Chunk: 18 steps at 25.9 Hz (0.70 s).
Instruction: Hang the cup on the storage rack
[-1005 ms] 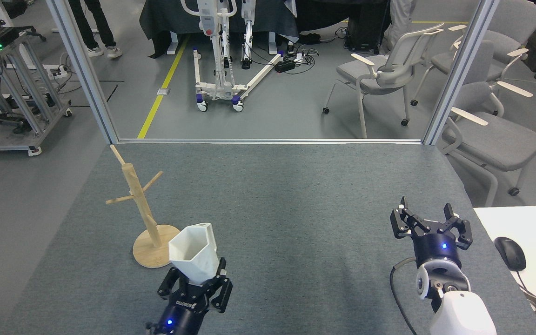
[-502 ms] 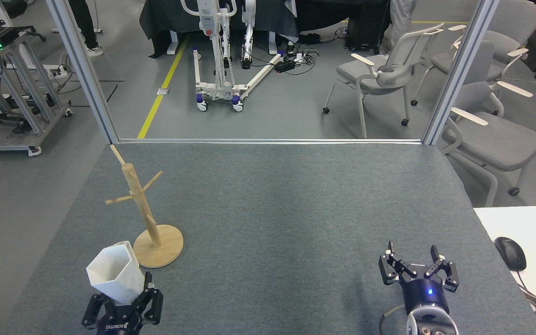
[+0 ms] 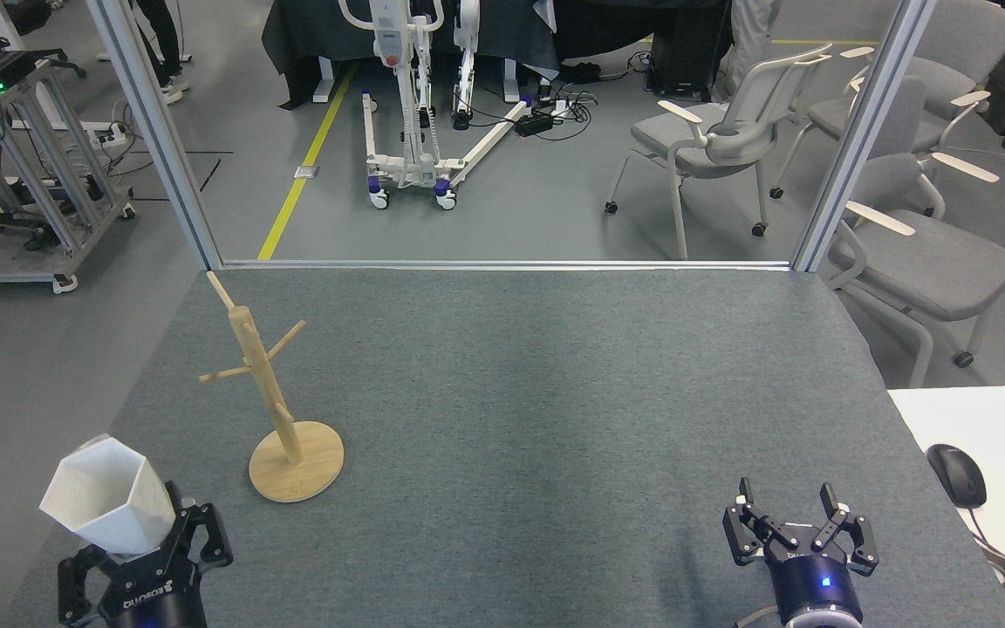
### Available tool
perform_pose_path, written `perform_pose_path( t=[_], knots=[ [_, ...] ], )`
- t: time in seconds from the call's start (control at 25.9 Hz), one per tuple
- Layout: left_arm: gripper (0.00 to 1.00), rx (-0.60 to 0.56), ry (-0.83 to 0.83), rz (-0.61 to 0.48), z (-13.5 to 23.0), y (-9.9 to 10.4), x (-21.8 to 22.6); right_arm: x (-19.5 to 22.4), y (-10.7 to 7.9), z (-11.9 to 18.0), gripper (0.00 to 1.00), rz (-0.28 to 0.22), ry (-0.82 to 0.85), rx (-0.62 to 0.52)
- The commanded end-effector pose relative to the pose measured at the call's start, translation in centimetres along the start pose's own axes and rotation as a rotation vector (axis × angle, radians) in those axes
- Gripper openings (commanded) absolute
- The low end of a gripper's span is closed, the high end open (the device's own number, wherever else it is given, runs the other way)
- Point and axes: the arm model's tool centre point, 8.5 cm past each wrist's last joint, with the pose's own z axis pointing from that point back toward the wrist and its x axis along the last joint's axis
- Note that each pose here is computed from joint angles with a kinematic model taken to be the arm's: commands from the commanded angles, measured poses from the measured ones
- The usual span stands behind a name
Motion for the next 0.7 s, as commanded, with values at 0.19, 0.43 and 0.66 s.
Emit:
perform_pose_path(
  t=[0.19,0.43,0.66],
  knots=[
    [0.00,0.026,-0.246,-0.221,-2.3,-0.7,2.8,0.2,-2.7,-1.0,0.99,0.001,-0.007,-0.064],
    [0.00,-0.041,-0.229,-0.254,-3.9,-1.5,3.3,1.2,-4.6,-1.2,0.99,0.038,-0.008,-0.051],
    [0.00,-0.146,-0.153,-0.263,-6.0,-2.2,2.6,3.4,-5.6,-1.8,0.99,0.015,-0.004,-0.067]
  ],
)
